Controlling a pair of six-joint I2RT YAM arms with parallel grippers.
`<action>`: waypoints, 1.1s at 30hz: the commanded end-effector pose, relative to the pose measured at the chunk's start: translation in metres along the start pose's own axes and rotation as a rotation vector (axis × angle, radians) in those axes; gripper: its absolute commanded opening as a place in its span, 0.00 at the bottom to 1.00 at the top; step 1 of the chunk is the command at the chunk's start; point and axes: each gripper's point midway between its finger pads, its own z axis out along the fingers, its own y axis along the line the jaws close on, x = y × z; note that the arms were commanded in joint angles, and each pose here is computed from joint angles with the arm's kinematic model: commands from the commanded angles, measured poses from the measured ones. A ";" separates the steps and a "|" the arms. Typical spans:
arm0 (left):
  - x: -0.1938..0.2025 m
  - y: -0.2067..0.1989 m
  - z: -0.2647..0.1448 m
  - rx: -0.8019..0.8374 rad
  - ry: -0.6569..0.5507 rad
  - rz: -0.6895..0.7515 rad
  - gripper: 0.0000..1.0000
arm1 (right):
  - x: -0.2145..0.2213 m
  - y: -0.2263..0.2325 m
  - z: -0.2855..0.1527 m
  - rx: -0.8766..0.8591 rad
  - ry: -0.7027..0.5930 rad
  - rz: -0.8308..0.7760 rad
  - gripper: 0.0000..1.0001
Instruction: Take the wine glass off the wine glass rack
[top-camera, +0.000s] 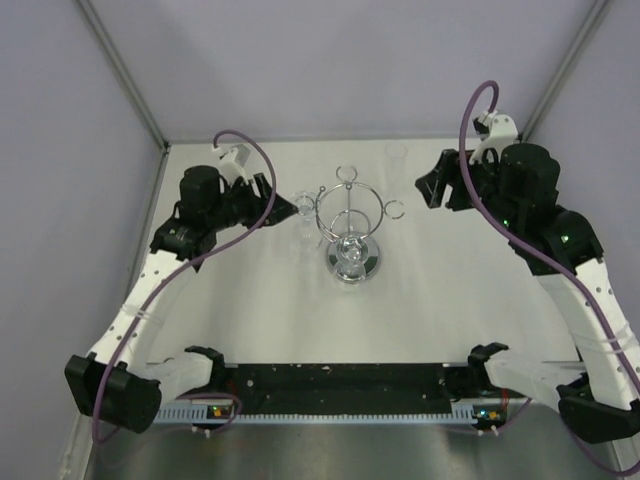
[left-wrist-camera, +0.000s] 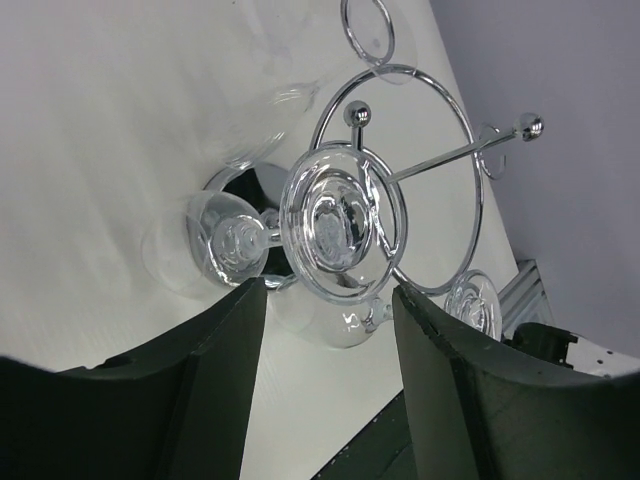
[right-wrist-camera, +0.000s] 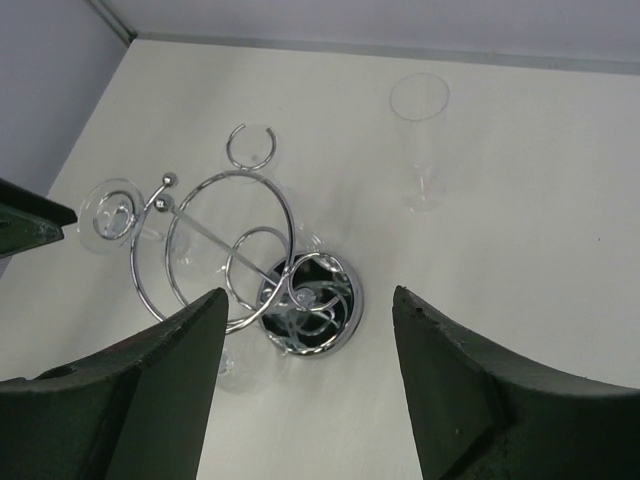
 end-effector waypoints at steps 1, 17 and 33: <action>-0.018 -0.018 0.011 0.129 -0.038 -0.033 0.59 | 0.004 0.012 -0.002 -0.062 -0.016 0.017 0.67; -0.022 -0.019 0.027 0.191 -0.026 -0.079 0.53 | 0.019 0.017 0.001 -0.094 0.005 0.025 0.67; -0.010 -0.028 0.032 0.288 0.033 -0.133 0.23 | 0.029 0.015 0.004 -0.086 0.019 0.025 0.67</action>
